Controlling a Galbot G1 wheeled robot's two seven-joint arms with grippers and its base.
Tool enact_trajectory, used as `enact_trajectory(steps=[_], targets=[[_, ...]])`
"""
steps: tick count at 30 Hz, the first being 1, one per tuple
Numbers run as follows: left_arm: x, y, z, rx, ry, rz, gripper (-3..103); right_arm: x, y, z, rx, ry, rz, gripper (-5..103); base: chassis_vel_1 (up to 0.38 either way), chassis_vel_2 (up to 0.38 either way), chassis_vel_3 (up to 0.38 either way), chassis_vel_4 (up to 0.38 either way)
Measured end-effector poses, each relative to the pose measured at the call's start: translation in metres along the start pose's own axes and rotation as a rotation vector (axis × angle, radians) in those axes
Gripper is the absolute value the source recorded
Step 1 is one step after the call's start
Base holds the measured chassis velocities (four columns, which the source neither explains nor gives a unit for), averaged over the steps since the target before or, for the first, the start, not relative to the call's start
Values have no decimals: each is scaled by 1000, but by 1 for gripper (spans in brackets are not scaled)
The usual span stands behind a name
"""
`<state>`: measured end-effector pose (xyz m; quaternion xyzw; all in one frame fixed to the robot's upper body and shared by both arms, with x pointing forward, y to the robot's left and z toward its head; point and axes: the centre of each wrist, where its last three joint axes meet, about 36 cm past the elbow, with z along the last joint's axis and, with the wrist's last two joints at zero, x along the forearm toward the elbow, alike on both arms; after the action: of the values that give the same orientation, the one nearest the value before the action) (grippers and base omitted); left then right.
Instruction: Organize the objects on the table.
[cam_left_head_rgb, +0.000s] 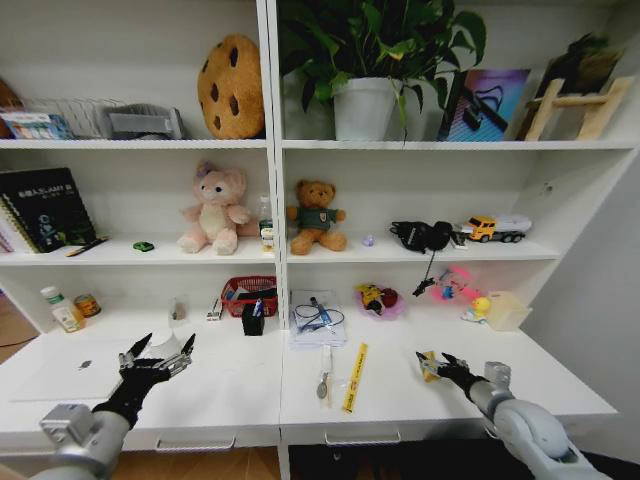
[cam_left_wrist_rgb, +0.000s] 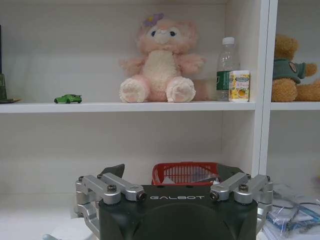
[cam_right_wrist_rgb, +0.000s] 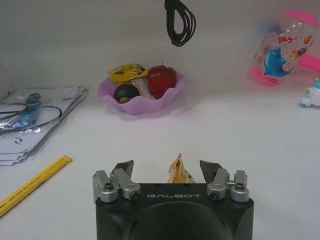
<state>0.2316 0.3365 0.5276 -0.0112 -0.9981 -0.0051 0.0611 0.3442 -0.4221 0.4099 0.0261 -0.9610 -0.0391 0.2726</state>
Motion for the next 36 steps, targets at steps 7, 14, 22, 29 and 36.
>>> enact_trajectory(steps=[7,14,22,29,36], targets=[[0,0,0,0,0,0,100,-2,-2,10,17,-5,22,51,0,0,0,0],[0,0,0,0,0,0,100,-3,-4,11,27,-13,26,19,0,0,0,0],[0,0,0,0,0,0,100,-4,-7,7,27,-27,23,1,0,0,0,0],[0,0,0,0,0,0,100,-13,0,-23,80,-113,-50,0,0,0,0,0],[0,0,0,0,0,0,100,-69,6,-84,104,-200,-180,0,0,0,0,0]])
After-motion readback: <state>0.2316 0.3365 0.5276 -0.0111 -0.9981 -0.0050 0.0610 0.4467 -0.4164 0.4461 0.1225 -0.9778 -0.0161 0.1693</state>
